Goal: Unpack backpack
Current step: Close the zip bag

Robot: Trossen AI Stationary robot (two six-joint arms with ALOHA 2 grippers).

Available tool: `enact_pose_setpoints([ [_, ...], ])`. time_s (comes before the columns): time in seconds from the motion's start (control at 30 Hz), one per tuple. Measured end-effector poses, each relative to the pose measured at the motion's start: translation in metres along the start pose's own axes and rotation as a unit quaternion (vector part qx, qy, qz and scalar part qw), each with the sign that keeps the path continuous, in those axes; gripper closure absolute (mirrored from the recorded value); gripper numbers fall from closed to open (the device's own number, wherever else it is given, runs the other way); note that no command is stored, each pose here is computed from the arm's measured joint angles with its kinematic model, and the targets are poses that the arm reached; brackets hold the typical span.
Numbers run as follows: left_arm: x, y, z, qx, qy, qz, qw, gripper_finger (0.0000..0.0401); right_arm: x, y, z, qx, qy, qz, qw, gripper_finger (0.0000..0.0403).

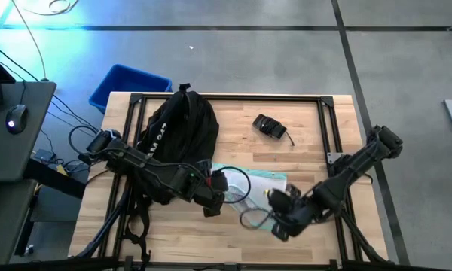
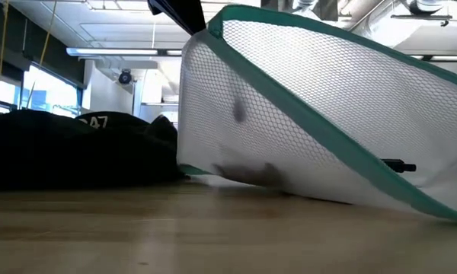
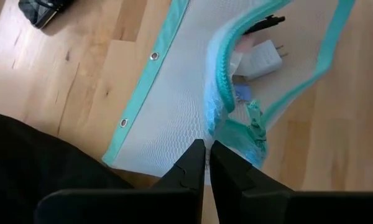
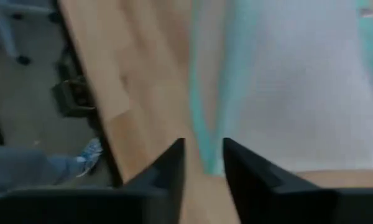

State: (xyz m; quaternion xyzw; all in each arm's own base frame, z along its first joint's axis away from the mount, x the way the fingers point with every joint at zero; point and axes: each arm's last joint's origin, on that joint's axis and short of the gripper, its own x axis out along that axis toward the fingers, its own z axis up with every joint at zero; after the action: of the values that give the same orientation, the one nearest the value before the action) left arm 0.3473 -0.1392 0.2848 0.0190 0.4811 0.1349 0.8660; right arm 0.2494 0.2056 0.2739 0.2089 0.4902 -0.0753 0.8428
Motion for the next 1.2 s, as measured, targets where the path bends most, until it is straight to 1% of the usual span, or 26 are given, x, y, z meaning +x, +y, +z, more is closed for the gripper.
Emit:
enact_pose_setpoints([
  [0.07,0.0,0.0,0.0,0.0,0.0,0.0,1.0,0.0401,0.007,0.009,-0.007,-0.048,-0.012,0.003,0.999,0.0228],
  [0.13,0.0,-0.001,0.0,0.005,0.0,-0.001,1.0,0.0401,0.017,0.013,-0.013,-0.069,-0.018,-0.011,0.997,0.0181],
  [0.17,-0.001,-0.002,-0.001,0.007,0.001,-0.004,1.0,0.0401,0.023,0.014,-0.017,-0.069,-0.015,-0.024,0.997,0.0161],
  [0.23,-0.001,-0.002,-0.001,0.007,0.004,-0.01,1.0,0.0401,0.039,0.012,-0.024,-0.043,-0.003,-0.065,0.997,0.0131],
  [0.33,-0.002,-0.005,-0.002,0.017,0.005,-0.014,1.0,0.0401,0.061,0.008,-0.034,0.017,0.023,-0.116,0.993,0.0115],
  [0.4,-0.003,-0.006,-0.003,0.02,0.005,-0.017,1.0,0.0401,0.074,0.004,-0.042,0.045,0.047,-0.155,0.986,0.0114],
  [0.47,-0.003,-0.006,-0.003,0.021,0.005,-0.017,1.0,0.0401,0.085,-0.001,-0.048,0.071,0.054,-0.196,0.977,0.0119],
  [0.63,-0.004,-0.009,-0.004,0.022,0.007,-0.023,0.999,0.0401,0.106,-0.009,-0.058,0.114,0.043,-0.265,0.956,0.0146],
  [0.7,-0.004,-0.009,-0.005,0.023,0.007,-0.024,0.999,0.0401,0.108,-0.012,-0.057,0.124,0.042,-0.278,0.952,0.0166],
  [0.77,-0.005,-0.011,-0.006,0.026,0.008,-0.027,0.999,0.0401,0.109,-0.013,-0.054,0.131,0.041,-0.279,0.951,0.02],
  [0.83,-0.005,-0.011,-0.006,0.024,0.009,-0.029,0.999,0.0401,0.106,-0.014,-0.051,0.134,0.046,-0.273,0.951,0.0252],
  [0.93,-0.009,-0.01,-0.006,0.011,0.014,-0.046,0.999,0.0401,0.085,-0.013,-0.04,0.127,0.055,-0.239,0.961,0.0356],
  [0.97,-0.012,-0.009,-0.006,0.007,0.016,-0.057,0.998,0.0401,0.076,-0.012,-0.037,0.121,0.056,-0.225,0.965,0.0378],
  [1.0,-0.015,-0.007,-0.004,0.002,0.017,-0.067,0.998,0.0401,0.065,-0.013,-0.033,0.117,0.057,-0.212,0.969,0.0388],
  [1.07,-0.021,-0.002,0.001,-0.006,0.015,-0.089,0.996,0.0401,0.039,-0.018,-0.022,0.121,0.057,-0.185,0.974,0.0392],
  [1.13,-0.024,0.003,0.006,-0.011,0.017,-0.111,0.994,0.0401,0.008,-0.026,-0.01,0.12,0.055,-0.149,0.98,0.0399],
  [1.2,-0.023,0.008,0.009,-0.008,0.025,-0.135,0.991,0.0401,-0.016,-0.035,0.002,0.112,0.053,-0.11,0.986,0.0401],
])
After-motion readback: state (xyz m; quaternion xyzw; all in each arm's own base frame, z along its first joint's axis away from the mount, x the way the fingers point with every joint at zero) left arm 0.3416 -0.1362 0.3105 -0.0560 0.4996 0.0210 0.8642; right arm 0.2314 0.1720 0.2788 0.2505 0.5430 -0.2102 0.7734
